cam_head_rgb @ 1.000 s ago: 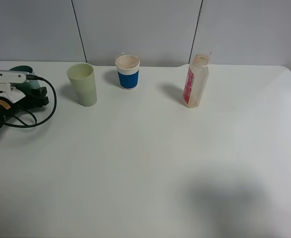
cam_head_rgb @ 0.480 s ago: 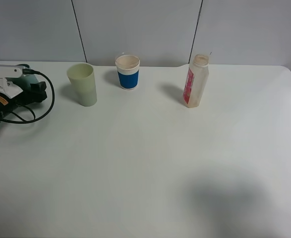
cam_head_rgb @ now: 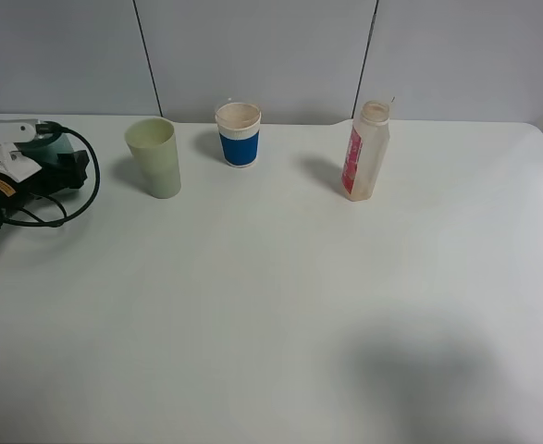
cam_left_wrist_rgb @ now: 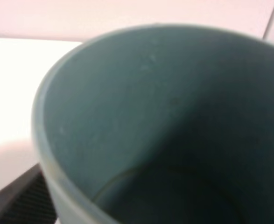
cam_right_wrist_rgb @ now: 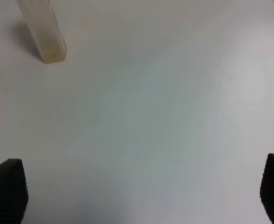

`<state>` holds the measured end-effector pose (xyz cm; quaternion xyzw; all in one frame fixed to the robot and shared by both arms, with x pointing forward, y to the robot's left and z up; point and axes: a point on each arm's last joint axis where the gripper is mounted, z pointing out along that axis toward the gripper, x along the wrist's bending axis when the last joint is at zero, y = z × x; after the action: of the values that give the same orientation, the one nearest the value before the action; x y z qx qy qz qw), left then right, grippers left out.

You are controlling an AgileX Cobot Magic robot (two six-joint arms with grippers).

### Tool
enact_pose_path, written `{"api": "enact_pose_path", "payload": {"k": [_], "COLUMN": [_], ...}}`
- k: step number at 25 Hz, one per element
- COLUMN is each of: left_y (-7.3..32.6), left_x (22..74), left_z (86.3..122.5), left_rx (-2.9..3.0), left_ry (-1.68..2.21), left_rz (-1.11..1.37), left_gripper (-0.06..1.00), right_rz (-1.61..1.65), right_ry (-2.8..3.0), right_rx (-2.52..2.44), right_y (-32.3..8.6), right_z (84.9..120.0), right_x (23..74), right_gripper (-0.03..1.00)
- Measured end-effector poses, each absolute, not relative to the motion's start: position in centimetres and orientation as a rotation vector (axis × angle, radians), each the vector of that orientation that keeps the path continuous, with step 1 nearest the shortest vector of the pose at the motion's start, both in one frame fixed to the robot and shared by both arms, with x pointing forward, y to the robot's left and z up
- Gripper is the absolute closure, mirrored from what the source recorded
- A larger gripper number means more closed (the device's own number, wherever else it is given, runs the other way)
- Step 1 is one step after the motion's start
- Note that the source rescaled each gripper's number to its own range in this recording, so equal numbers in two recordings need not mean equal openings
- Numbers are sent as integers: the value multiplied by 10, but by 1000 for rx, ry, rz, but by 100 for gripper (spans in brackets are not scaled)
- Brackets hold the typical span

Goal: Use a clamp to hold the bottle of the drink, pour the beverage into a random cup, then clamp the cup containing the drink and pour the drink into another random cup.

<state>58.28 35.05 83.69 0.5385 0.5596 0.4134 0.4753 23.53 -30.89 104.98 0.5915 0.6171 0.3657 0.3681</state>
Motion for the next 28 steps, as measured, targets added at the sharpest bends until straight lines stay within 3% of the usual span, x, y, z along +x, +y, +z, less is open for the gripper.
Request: {"api": "enact_pose_path", "payload": {"k": [2,6,13,28], "left_y": [350,350,350,350], "left_x": [583,584,583,580], "left_z": [837,843,856,891], "left_rx": [1281,1209,1169,1154], "left_ry": [1389,1414,1404,1313], "left_rz": [980,936,934,1009], "left_gripper": [45,32,21,21], "right_rz": [939,939,939,939], "right_ry": [1585,1585,1585,1585], "right_rx": [1519,1519,1519,1519], "right_y": [-309,-309,-309,-309], "right_z": [1050,1050,1050,1050], "right_x": [235,235,235,235], "right_gripper": [-3,-3,-3,-3]}}
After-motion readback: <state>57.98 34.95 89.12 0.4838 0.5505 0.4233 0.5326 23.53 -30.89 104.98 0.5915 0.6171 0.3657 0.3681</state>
